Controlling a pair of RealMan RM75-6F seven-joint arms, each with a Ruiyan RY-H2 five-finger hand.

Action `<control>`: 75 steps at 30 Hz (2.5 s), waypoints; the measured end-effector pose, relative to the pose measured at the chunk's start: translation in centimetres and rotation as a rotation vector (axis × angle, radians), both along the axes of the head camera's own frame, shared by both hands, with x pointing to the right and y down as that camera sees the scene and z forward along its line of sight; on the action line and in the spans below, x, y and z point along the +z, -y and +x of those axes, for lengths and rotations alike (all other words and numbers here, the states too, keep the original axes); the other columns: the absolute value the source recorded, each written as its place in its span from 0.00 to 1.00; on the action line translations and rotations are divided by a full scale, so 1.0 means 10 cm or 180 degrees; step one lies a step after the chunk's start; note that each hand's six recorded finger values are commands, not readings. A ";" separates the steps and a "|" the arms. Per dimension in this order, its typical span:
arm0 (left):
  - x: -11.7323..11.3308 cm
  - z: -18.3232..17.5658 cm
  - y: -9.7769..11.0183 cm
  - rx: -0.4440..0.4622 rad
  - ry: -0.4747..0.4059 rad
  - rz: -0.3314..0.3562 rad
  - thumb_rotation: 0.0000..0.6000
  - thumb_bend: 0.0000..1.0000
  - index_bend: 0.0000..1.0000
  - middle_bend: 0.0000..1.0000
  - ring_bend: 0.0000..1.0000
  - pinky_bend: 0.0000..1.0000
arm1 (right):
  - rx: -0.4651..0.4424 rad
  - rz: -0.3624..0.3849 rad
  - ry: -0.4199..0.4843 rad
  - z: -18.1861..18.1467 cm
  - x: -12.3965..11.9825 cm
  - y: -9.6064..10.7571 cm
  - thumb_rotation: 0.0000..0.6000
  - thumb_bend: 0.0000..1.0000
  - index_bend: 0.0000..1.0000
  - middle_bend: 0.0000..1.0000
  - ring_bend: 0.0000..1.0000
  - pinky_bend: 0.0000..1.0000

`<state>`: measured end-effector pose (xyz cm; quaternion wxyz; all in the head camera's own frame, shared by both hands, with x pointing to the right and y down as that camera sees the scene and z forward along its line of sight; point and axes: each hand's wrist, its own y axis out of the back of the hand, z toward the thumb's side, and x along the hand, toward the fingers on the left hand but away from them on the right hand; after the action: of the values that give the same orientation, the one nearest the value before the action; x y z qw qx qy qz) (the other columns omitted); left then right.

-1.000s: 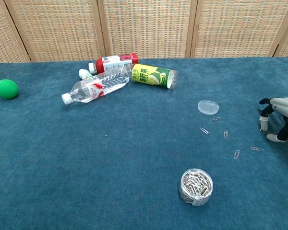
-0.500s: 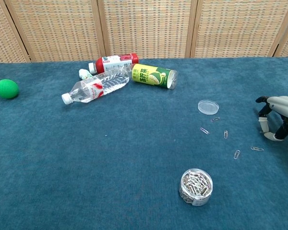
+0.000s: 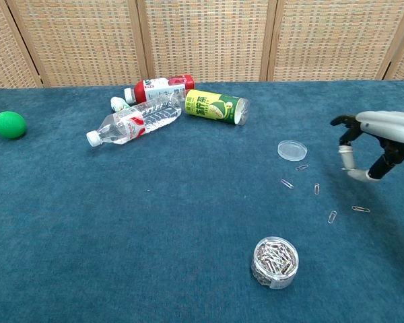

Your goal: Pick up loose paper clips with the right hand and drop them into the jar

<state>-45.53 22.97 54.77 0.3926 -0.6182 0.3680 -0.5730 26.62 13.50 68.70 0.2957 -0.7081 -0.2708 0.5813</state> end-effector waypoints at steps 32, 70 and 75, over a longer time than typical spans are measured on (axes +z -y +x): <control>0.02 -0.02 0.01 -0.0002 -0.0001 -0.0033 1.00 0.00 0.00 0.00 0.00 0.00 | -0.1630 -0.0345 0.0605 -1.27 -0.25 -0.76 1.00 0.44 0.64 0.00 0.00 0.00; 0.02 0.00 -0.01 0.0019 0.0003 -0.0039 1.00 0.00 0.00 0.00 0.00 0.00 | -0.1143 -0.0082 0.0000 -0.44 -0.11 -0.29 1.00 0.28 0.47 0.00 0.00 0.00; 0.04 0.01 -0.01 0.0022 0.0015 -0.0044 1.00 0.00 0.00 0.00 0.00 0.00 | -0.1301 -0.0033 -0.0077 -0.34 -0.01 -0.31 1.00 0.29 0.47 0.00 0.00 0.00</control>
<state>-45.39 23.06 55.18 0.3912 -0.6207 0.3610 -0.5756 23.24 16.58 68.62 0.4070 -0.7428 -0.1149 0.5191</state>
